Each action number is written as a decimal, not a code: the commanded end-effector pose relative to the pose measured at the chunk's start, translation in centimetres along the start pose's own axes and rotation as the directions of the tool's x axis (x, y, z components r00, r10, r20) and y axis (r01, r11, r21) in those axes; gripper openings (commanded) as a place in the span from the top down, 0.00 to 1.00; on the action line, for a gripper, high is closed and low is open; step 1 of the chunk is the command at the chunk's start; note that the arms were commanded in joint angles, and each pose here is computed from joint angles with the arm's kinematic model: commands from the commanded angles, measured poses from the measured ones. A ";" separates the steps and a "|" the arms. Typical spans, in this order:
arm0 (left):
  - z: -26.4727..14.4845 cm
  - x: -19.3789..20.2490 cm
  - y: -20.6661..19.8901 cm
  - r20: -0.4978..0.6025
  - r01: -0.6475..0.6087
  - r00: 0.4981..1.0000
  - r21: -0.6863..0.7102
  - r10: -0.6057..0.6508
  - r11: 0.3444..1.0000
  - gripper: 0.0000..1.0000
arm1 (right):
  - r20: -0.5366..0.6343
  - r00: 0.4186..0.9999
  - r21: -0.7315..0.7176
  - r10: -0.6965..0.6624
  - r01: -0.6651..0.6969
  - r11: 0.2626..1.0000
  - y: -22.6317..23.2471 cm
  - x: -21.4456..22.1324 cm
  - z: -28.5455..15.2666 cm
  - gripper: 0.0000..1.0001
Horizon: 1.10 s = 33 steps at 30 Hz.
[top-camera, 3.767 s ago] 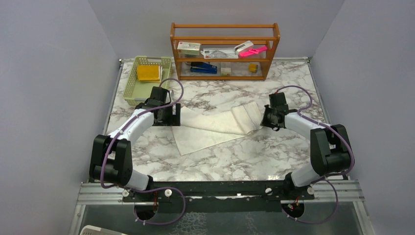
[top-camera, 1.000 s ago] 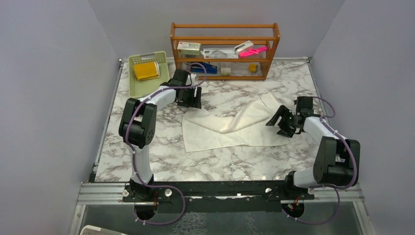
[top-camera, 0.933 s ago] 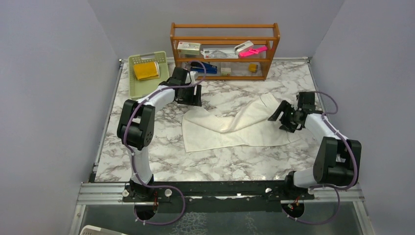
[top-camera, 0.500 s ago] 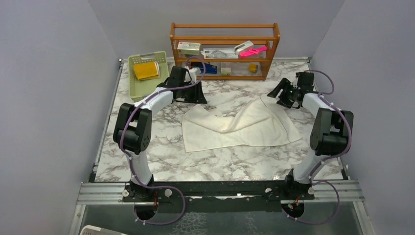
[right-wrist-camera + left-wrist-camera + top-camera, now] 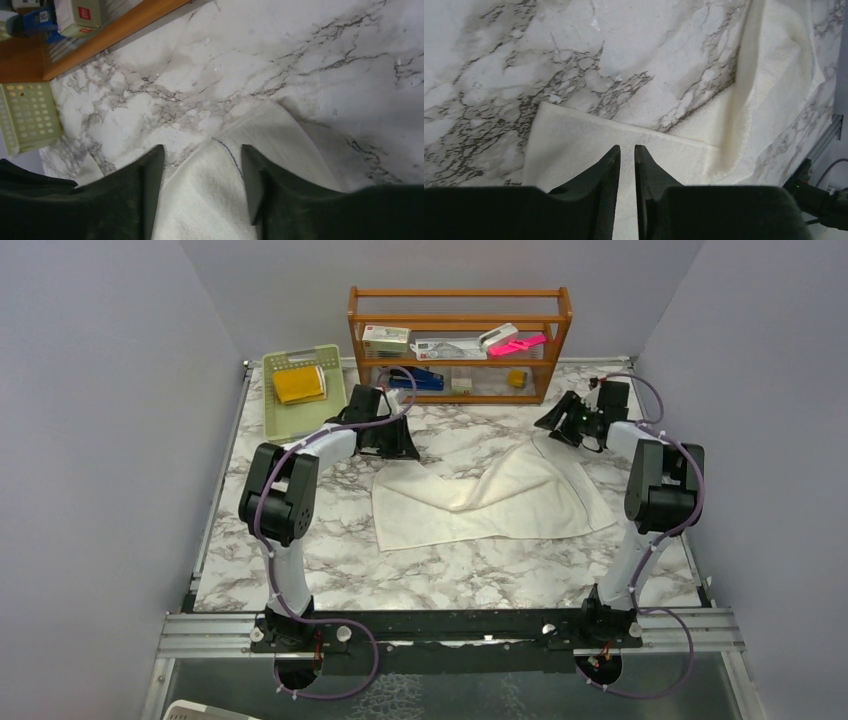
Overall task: Roll the towels
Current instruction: Flatten out the towel at the center of the board.
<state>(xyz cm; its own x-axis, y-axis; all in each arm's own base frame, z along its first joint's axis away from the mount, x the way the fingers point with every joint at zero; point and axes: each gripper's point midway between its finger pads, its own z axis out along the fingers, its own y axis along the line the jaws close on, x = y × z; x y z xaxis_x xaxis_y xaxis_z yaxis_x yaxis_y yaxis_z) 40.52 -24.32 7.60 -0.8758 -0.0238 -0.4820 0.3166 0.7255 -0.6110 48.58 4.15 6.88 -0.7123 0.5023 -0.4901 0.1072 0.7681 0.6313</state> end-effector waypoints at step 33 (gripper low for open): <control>-0.2 -8.2 18.8 0.187 0.177 0.978 -0.524 -0.090 0.833 1.00 | 0.281 0.935 0.361 0.214 -0.310 0.880 -13.4 -4.7 -1.9 0.99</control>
<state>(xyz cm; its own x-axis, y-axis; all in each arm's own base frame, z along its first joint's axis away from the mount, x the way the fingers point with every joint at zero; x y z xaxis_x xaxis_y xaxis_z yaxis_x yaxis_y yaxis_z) 52.66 -12.44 2.88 -0.7984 -0.2541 -0.5459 -0.0424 0.9281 -0.3700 48.19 -7.28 2.29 -0.4879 0.7392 -0.4643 0.5070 0.6729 0.5386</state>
